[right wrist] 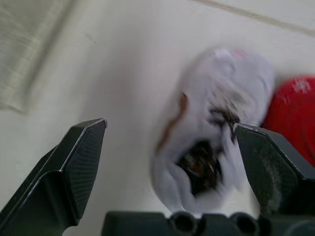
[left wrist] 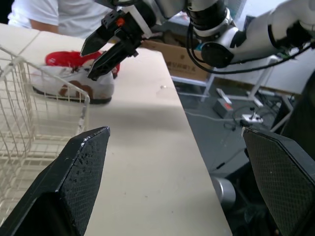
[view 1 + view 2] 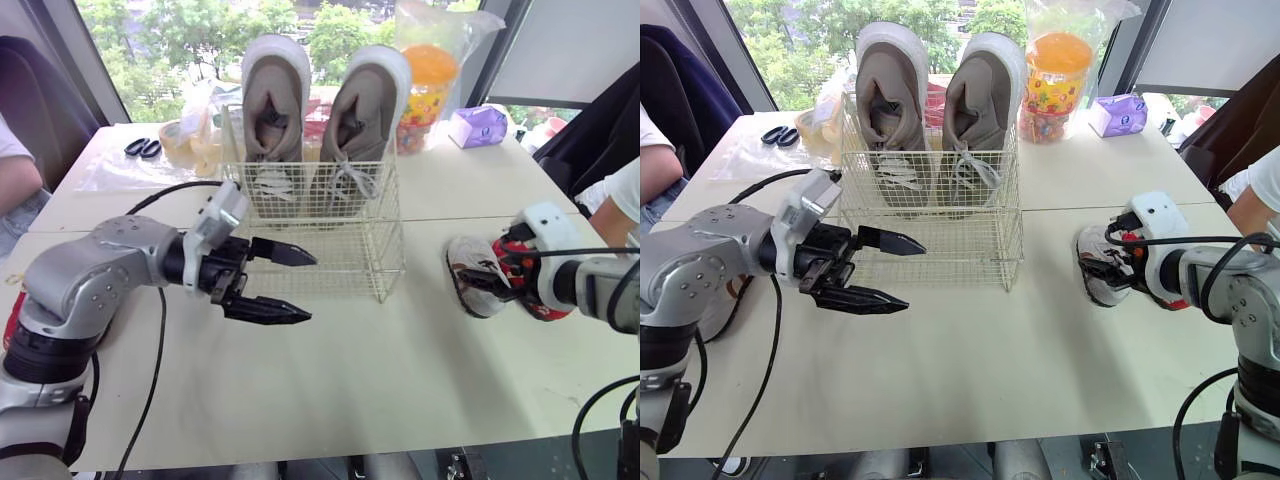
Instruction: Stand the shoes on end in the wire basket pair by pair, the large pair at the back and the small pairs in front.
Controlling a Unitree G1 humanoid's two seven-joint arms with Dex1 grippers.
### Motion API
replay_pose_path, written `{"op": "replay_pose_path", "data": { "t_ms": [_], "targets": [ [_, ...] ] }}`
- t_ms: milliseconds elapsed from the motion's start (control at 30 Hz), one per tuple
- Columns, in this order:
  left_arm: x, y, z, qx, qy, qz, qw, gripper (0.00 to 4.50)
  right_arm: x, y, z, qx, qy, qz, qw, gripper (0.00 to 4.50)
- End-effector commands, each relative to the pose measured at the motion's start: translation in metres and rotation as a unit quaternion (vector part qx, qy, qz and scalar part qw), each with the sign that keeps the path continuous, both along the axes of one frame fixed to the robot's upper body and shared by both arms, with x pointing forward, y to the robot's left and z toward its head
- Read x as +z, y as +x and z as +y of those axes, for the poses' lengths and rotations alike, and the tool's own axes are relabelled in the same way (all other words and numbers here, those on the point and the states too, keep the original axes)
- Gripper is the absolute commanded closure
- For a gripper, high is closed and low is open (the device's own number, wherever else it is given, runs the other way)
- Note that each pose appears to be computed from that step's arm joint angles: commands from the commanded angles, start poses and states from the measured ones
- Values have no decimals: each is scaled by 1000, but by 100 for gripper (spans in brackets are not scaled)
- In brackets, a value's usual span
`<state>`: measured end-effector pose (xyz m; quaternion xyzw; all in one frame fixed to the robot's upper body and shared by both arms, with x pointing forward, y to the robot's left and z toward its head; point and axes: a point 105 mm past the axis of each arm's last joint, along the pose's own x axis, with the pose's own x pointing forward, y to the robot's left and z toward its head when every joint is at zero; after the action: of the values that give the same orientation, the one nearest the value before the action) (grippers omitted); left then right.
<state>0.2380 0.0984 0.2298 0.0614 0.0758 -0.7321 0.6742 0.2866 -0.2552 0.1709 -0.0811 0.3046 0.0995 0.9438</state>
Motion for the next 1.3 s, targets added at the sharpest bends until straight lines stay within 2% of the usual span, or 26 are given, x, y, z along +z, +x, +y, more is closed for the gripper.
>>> {"op": "replay_pose_path", "data": {
  "t_ms": [33,133,300,433,733,767,833,967,1067,1133,1200,1300],
  "targets": [
    [-6,-6,2,7,11,-16,1000,8,4,0,-8,-27,-13,-31,999,0],
    [-14,-7,4,20,20,-19,999,8,-2,4,-14,-41,-21,-34,998,0],
    [-11,-11,0,34,9,-18,999,8,-13,10,-18,-54,0,-29,998,0],
    [-10,-13,0,44,6,-14,999,8,-24,11,-16,-55,31,-10,998,0],
    [-18,-10,2,72,7,-14,997,8,-46,14,-17,-49,30,20,998,0],
    [-19,-10,3,74,9,-16,997,0,-47,15,-16,-46,31,20,998,41],
    [-20,-10,5,78,11,-17,997,0,-48,17,-14,-43,32,19,998,75],
    [-18,-13,11,85,7,-21,996,0,-46,19,-9,-32,38,17,999,265],
    [-15,-12,14,94,-1,-21,995,0,-41,21,-7,-28,38,9,999,379],
    [-12,-11,14,98,-10,-20,995,0,-34,23,-7,-28,34,-4,999,410],
    [-7,-9,15,103,-19,-22,994,0,-19,28,-9,-27,17,-35,999,411],
    [4,-5,17,110,-36,-24,993,0,20,39,-13,-35,7,-121,992,411]
  ]
}}
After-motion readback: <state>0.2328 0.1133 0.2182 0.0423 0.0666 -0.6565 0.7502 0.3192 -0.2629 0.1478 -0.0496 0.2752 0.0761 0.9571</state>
